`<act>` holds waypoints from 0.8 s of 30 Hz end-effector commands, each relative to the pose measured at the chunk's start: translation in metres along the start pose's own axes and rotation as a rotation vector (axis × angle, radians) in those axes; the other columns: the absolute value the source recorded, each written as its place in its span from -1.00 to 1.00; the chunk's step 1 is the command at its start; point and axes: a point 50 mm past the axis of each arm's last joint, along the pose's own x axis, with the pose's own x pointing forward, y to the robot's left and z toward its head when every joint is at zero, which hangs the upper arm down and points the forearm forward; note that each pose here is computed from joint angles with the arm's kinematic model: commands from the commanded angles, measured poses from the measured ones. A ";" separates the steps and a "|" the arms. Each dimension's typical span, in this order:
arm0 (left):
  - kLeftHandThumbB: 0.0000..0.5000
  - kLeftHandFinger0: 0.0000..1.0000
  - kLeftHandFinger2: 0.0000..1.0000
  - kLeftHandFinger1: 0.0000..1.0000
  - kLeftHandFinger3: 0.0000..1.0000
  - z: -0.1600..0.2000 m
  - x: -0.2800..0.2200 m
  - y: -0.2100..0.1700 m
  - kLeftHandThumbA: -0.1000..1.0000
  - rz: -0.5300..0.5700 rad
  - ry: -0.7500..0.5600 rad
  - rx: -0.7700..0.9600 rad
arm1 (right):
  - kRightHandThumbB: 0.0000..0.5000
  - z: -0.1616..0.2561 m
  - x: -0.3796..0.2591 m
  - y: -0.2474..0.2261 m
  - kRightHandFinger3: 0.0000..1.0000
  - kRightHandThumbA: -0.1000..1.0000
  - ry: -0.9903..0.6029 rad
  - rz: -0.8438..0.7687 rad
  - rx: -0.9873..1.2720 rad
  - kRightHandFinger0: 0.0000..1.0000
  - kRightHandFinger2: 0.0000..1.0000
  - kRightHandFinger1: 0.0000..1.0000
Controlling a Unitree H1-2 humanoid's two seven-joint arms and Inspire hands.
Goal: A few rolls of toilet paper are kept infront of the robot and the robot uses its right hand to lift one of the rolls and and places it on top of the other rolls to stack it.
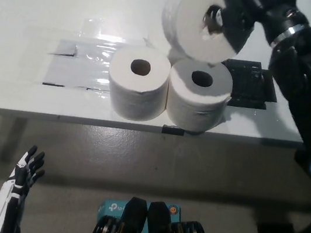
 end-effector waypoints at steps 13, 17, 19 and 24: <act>-0.75 1.00 1.00 1.00 1.00 0.011 0.002 0.001 1.00 -0.002 -0.047 0.018 | -1.00 0.012 0.041 0.000 -0.15 -0.22 -0.044 0.078 0.029 -1.00 0.02 -0.54; -0.76 1.00 1.00 1.00 1.00 0.010 0.002 0.002 1.00 -0.005 -0.046 0.017 | -1.00 0.010 0.044 0.003 0.04 -0.27 -0.042 0.088 0.039 -1.00 0.05 -0.53; -0.74 1.00 1.00 1.00 1.00 0.011 0.002 0.001 1.00 -0.003 -0.044 0.013 | -1.00 0.010 0.046 0.004 0.06 -0.28 -0.044 0.091 0.044 -1.00 0.02 -0.56; -0.79 1.00 1.00 1.00 1.00 0.010 0.001 0.001 1.00 -0.010 -0.042 0.017 | -1.00 0.011 0.049 0.005 0.20 -0.26 -0.030 0.119 0.053 -1.00 0.07 -0.55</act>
